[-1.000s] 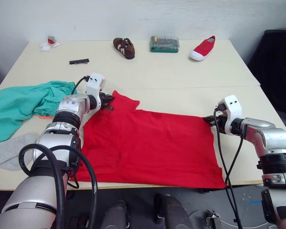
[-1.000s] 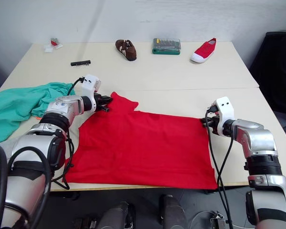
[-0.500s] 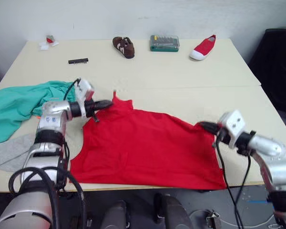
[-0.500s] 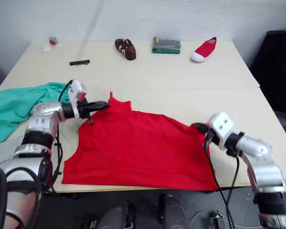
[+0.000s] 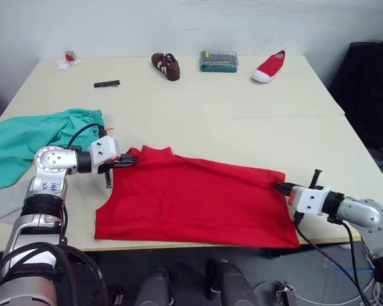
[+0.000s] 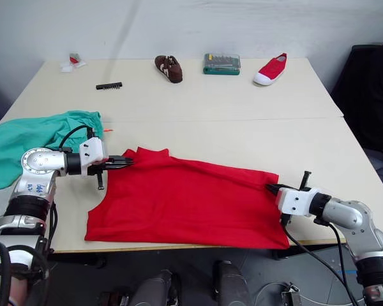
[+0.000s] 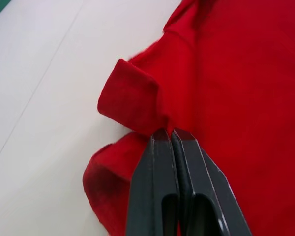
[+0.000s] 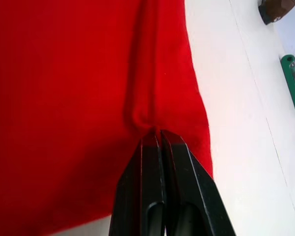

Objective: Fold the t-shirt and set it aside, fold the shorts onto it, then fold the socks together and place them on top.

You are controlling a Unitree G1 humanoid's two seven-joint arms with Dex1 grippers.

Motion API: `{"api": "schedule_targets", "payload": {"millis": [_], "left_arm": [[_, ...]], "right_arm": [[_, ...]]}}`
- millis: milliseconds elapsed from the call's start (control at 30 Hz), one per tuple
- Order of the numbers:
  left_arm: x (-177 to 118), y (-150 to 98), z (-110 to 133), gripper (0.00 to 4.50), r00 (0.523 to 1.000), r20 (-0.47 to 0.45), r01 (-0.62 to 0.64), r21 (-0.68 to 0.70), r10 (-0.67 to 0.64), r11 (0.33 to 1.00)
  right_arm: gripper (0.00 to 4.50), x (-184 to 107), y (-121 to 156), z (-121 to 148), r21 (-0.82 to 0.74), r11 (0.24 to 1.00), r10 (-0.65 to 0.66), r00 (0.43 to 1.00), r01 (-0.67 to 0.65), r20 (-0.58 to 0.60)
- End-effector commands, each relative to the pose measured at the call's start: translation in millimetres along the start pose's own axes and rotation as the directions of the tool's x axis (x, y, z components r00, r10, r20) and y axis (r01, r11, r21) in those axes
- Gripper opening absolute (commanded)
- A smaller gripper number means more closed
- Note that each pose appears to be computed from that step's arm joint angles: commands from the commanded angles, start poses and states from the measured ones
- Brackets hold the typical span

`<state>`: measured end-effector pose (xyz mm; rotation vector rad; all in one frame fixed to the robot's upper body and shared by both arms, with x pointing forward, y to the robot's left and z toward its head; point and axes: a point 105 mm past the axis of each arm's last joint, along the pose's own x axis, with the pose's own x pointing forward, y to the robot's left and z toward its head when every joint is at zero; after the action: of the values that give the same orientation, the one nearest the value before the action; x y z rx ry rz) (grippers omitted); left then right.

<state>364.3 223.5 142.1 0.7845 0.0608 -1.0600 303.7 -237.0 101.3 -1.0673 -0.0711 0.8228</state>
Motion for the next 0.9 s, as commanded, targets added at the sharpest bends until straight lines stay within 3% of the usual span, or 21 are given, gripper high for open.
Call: {"api": "schedule_targets", "payload": {"millis": [33,200,300,400,600,767,833,900], "left_arm": [[-7.1,9.7,3.2,0.02,0.999,-0.029,-0.042,0.110,0.045,0.993],[-6.1,11.6,1.1,0.02,0.997,-0.030,-0.067,0.120,0.071,0.991],[-6.2,4.5,-0.1,0.02,0.999,-0.003,-0.036,0.045,0.036,0.998],[-9.9,1.8,-1.0,0.54,1.000,0.023,-0.016,-0.067,0.018,0.998],[-39.1,-4.0,-0.5,2.40,0.998,0.039,0.050,-0.379,-0.038,0.924],[-55.2,6.7,18.3,4.00,0.992,0.118,0.103,-0.612,-0.038,0.784],[-54.7,23.6,23.5,4.01,0.990,0.134,0.067,-0.680,0.035,0.730],[-48.9,33.4,23.8,4.01,0.991,0.115,0.042,-0.725,0.061,0.687]], "right_arm": [[0.00,-1.6,-11.3,0.4,0.018,0.999,-0.033,0.999,0.032,0.009],[0.00,-1.8,-10.3,-5.2,0.036,0.999,-0.021,1.000,0.022,-0.012],[0.00,-3.1,-6.6,-2.4,0.072,0.997,0.002,1.000,-0.002,0.001],[0.00,-4.1,-10.6,4.3,0.142,0.990,-0.003,1.000,0.000,0.024],[1.93,-23.3,-28.9,37.5,0.356,0.934,-0.009,0.994,-0.032,0.112],[3.72,-26.7,-40.4,73.3,0.551,0.826,-0.009,0.975,-0.117,0.221],[4.36,-22.1,-43.4,90.5,0.599,0.783,-0.006,0.961,-0.168,0.277],[4.36,-15.9,-43.1,107.2,0.631,0.743,0.006,0.944,-0.226,0.330]]}}
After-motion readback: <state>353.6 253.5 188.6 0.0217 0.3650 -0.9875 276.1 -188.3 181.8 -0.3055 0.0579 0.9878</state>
